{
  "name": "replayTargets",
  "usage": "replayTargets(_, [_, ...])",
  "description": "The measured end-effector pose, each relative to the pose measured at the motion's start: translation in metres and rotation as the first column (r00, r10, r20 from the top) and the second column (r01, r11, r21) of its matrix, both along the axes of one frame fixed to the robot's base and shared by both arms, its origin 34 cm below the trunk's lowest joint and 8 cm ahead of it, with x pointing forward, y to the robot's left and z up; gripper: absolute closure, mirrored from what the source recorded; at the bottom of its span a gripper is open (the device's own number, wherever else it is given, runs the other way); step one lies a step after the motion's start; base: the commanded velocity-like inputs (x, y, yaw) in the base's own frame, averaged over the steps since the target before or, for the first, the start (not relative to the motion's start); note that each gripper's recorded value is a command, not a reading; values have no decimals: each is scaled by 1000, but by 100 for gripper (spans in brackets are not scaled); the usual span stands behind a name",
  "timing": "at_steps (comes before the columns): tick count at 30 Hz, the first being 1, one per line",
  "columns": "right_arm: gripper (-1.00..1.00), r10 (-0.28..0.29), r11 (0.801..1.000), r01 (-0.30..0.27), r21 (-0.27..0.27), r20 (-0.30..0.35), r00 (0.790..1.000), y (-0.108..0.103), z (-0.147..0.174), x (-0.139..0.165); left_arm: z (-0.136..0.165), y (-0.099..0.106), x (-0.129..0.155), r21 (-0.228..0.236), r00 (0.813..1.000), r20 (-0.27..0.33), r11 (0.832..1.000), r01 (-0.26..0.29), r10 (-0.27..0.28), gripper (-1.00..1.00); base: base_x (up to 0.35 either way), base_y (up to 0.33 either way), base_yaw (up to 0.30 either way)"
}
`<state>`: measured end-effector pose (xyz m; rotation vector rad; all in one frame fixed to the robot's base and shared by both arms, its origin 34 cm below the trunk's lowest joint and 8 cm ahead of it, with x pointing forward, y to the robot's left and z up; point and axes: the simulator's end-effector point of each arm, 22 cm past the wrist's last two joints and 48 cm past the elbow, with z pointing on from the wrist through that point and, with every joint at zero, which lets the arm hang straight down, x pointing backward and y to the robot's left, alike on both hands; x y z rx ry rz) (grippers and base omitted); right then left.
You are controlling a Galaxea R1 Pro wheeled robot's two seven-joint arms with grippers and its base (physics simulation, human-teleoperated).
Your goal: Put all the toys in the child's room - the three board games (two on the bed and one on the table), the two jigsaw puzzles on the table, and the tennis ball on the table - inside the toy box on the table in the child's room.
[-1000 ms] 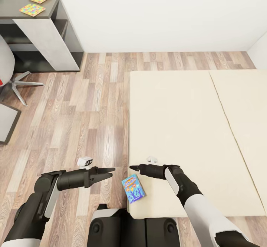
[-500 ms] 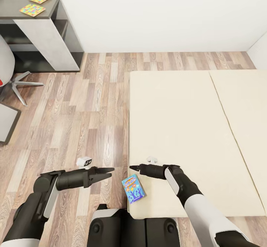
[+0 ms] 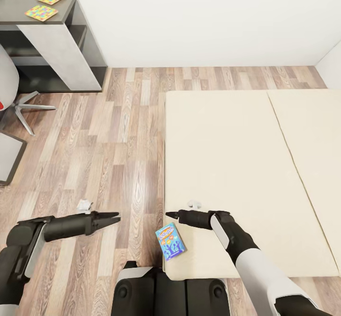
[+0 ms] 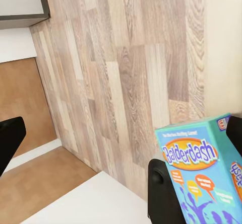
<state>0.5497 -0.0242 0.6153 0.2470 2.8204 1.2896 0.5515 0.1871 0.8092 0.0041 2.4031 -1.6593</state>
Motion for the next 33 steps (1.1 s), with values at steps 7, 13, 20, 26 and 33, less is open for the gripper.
replayTargets(7, [-100,0,1000,0,-11,0,1000,-7,-2,0,-52,48,2,293,999,-28,956,-23,33,-100,0,0,0])
replayTargets(13, [-100,0,1000,0,-18,0,1000,-12,-4,0,-73,66,3,410,998,-39,912,-35,56,-100,0,0,0])
replayTargets(20, [-100,-1,1000,1,-20,6,1000,-13,-2,2,-92,83,5,523,995,-42,850,-56,92,-100,0,0,0])
replayTargets(26, [-100,-1,1000,1,-20,15,1000,-14,2,5,-96,82,7,553,993,-36,830,-73,111,-100,0,0,0])
replayTargets(33, [-100,-4,1000,4,-1,27,1000,-12,9,10,-96,80,10,563,992,-30,822,-83,121,-100,0,0,0])
